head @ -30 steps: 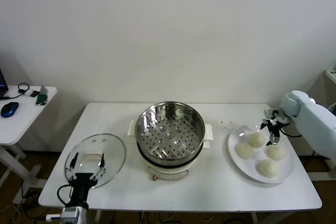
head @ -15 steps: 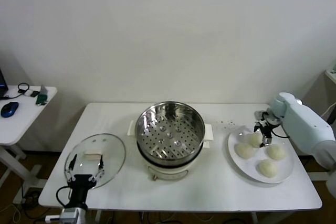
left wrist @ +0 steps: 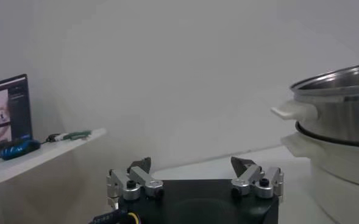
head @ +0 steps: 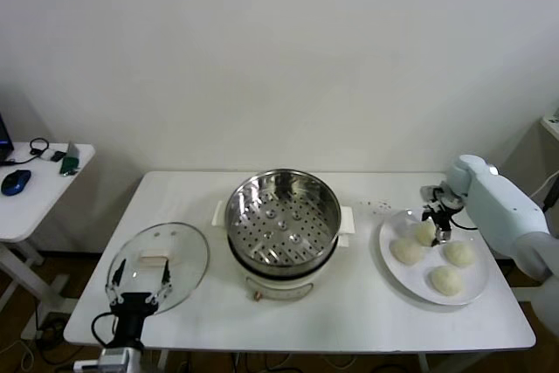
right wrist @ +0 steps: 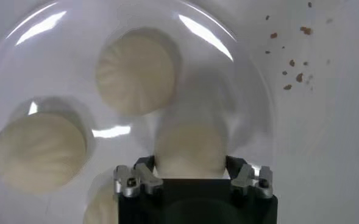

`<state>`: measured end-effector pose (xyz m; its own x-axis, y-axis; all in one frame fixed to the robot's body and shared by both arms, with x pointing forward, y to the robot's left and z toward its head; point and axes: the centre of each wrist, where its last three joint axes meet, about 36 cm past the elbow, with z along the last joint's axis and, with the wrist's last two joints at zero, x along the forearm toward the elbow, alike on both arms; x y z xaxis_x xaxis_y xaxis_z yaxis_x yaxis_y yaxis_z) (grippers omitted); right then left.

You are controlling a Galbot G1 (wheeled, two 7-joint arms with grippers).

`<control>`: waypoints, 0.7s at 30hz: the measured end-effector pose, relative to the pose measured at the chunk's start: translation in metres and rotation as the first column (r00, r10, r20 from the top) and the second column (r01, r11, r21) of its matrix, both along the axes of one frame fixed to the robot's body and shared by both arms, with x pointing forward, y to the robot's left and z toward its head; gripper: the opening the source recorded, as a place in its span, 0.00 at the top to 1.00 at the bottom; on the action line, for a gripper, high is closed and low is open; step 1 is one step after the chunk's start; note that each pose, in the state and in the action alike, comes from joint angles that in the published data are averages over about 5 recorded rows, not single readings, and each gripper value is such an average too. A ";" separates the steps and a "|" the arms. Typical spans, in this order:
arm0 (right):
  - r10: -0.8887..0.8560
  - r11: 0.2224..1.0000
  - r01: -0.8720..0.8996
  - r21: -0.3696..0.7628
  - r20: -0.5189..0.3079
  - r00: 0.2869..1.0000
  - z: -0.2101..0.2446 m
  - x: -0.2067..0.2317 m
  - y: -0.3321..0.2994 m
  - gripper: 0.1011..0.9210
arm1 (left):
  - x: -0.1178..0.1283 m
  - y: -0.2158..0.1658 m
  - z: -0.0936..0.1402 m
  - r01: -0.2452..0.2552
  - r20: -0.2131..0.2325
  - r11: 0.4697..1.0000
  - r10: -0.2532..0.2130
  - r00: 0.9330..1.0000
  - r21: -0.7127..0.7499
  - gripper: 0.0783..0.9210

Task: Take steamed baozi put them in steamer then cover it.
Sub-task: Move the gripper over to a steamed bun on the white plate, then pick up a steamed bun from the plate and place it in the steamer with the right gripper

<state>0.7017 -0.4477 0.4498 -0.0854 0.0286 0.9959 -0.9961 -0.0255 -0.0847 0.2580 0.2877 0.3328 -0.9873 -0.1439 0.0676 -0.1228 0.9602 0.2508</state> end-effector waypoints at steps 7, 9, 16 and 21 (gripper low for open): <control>0.011 1.000 -0.011 0.000 0.003 1.000 0.010 0.003 0.000 0.26 | -0.001 0.000 -0.001 -0.003 -0.003 1.000 0.003 1.000 0.000 0.12; 0.021 1.000 -0.021 0.001 0.005 1.000 0.016 0.004 0.001 0.26 | -0.002 0.000 0.000 -0.003 -0.002 1.000 0.003 1.000 0.000 0.12; 0.114 0.994 -0.113 -0.007 0.035 0.993 0.064 0.015 0.019 0.26 | -0.004 -0.001 0.002 -0.002 0.005 1.000 0.002 1.000 -0.004 0.12; 0.245 0.970 -0.244 -0.019 0.077 0.967 0.122 0.027 0.056 0.26 | -0.007 -0.002 0.002 0.003 0.007 1.000 -0.003 1.000 -0.007 0.12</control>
